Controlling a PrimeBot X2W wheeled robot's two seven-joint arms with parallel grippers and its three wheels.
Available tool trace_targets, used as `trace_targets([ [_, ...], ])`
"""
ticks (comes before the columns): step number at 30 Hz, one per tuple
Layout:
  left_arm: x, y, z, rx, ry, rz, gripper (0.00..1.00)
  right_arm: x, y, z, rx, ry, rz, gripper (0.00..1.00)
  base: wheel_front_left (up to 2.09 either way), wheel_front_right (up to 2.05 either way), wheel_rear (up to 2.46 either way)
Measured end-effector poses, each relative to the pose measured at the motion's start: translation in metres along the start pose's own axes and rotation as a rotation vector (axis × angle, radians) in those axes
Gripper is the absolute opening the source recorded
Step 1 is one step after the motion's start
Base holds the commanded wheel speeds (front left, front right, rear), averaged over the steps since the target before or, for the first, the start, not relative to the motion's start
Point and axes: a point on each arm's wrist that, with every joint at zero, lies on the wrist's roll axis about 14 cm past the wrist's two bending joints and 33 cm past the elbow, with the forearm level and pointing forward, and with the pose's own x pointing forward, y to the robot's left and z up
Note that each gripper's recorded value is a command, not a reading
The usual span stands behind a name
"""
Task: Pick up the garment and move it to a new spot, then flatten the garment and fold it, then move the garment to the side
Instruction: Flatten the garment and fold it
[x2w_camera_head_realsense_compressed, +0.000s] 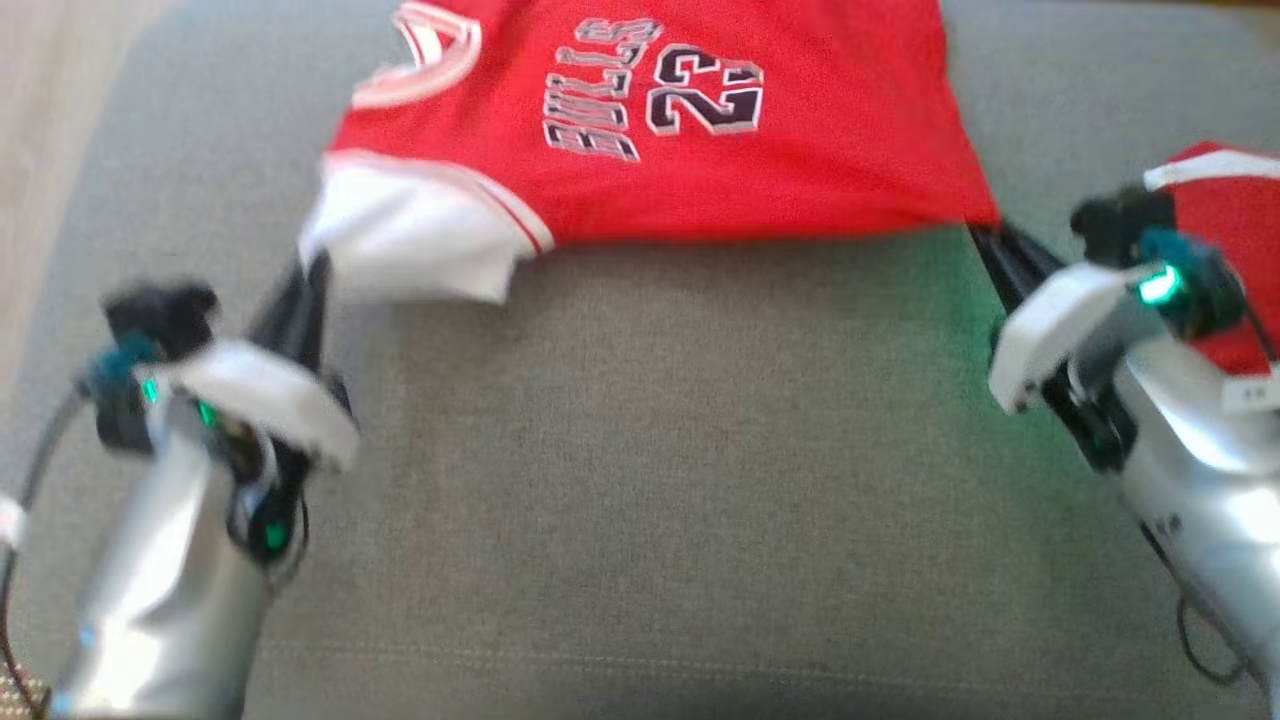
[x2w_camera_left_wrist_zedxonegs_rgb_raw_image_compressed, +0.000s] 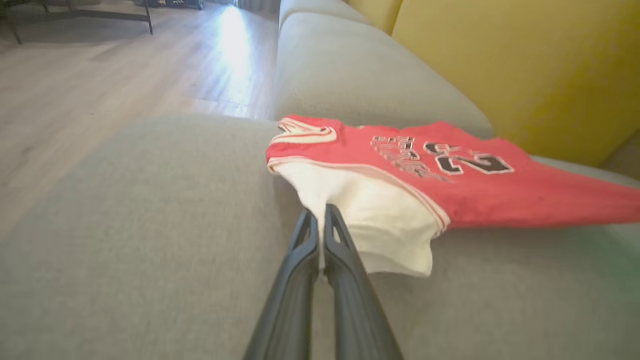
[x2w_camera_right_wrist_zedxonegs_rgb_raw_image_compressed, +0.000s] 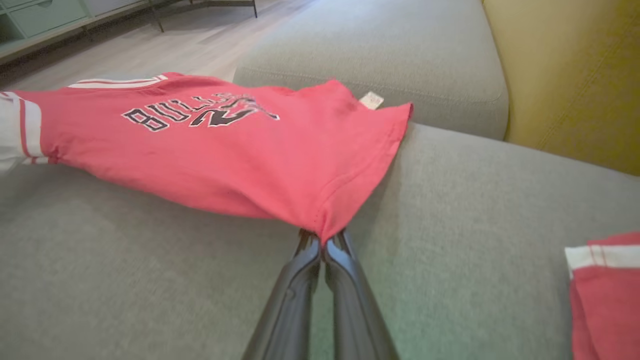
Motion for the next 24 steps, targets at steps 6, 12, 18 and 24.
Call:
trace_targets([
  [6,-0.048,-0.003,-0.035,0.041,0.109,-0.05,0.0,-0.03,0.011,-0.026,-0.002,0.1,0.028,0.0,0.0,0.0,0.0],
  [12,-0.087,-0.008,-0.057,0.051,0.199,-0.094,0.0,-0.059,0.015,-0.046,-0.002,0.192,0.043,0.0,0.0,0.0,0.0],
  [18,-0.115,-0.016,-0.072,0.026,0.28,-0.14,0.0,-0.081,0.019,-0.063,-0.013,0.278,0.064,0.0,0.0,0.0,0.0],
  [24,-0.145,-0.023,-0.084,0.002,0.378,-0.194,0.0,-0.109,0.023,-0.089,-0.014,0.411,0.092,0.0,0.0,0.0,0.0],
])
